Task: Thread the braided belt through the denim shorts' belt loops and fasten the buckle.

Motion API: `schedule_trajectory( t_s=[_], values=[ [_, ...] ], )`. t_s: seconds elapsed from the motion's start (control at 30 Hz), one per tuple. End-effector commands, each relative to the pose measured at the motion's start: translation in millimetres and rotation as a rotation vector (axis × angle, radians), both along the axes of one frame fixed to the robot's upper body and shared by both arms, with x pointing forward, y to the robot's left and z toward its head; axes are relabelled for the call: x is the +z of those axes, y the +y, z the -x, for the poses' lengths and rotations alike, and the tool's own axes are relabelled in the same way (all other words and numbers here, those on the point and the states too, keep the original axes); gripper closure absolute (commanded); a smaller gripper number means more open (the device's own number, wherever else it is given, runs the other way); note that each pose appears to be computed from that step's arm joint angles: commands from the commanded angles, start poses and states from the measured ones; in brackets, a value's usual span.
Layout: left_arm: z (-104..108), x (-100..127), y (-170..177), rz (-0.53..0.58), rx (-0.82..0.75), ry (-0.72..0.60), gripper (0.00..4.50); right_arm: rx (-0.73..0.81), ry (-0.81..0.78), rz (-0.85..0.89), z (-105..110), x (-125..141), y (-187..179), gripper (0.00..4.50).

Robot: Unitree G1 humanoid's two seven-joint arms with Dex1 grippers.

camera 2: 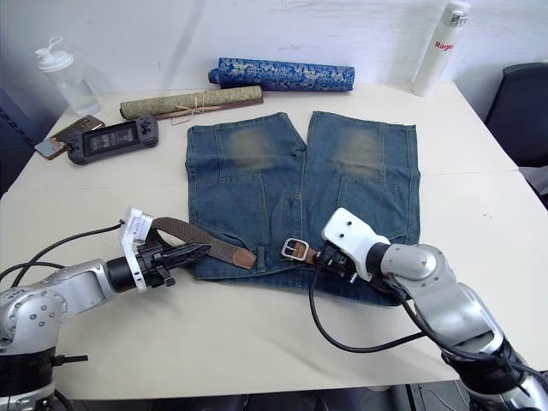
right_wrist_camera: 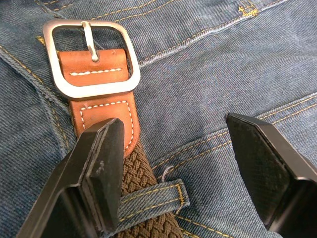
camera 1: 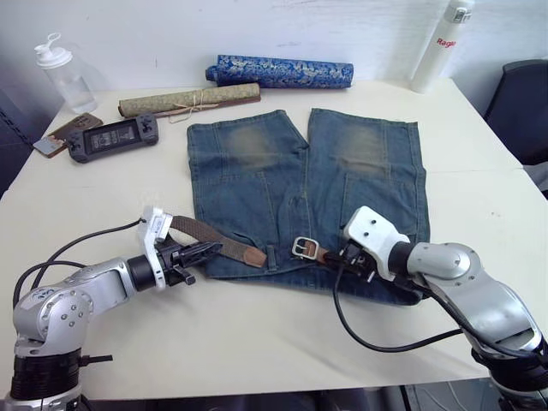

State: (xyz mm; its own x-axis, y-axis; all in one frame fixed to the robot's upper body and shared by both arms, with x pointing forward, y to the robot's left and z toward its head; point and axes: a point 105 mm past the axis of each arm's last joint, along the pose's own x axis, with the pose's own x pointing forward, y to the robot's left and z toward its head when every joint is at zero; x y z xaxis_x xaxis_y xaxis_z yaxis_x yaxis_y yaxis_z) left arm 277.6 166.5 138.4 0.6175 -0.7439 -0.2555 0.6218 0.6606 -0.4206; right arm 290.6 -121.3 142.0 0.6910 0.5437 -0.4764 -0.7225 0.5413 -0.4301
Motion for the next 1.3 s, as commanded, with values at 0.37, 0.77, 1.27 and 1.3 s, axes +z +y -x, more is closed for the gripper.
schedule_trajectory(
  t_s=[0.37, 0.77, 1.27, 1.3],
  values=[
    [-9.3, -0.1, -4.4, -0.018, 0.119, 0.099, 4.5, 0.016, 0.059, 0.015, 8.2, -17.2, 5.9, 1.01],
    [-6.2, 19.3, -28.6, 0.226, 0.199, 0.159, 4.5, 0.015, 0.052, 0.021, 9.7, -18.0, 5.7, 1.01],
    [20.4, 38.8, -32.2, 0.318, 0.301, 0.216, 4.5, 0.025, 0.047, 0.03, 9.2, -20.1, 9.7, 1.01],
    [20.3, 38.1, -31.3, 0.313, 0.311, 0.218, 4.5, 0.025, 0.047, 0.03, 9.2, -20.0, 10.0, 1.01]
  ],
)
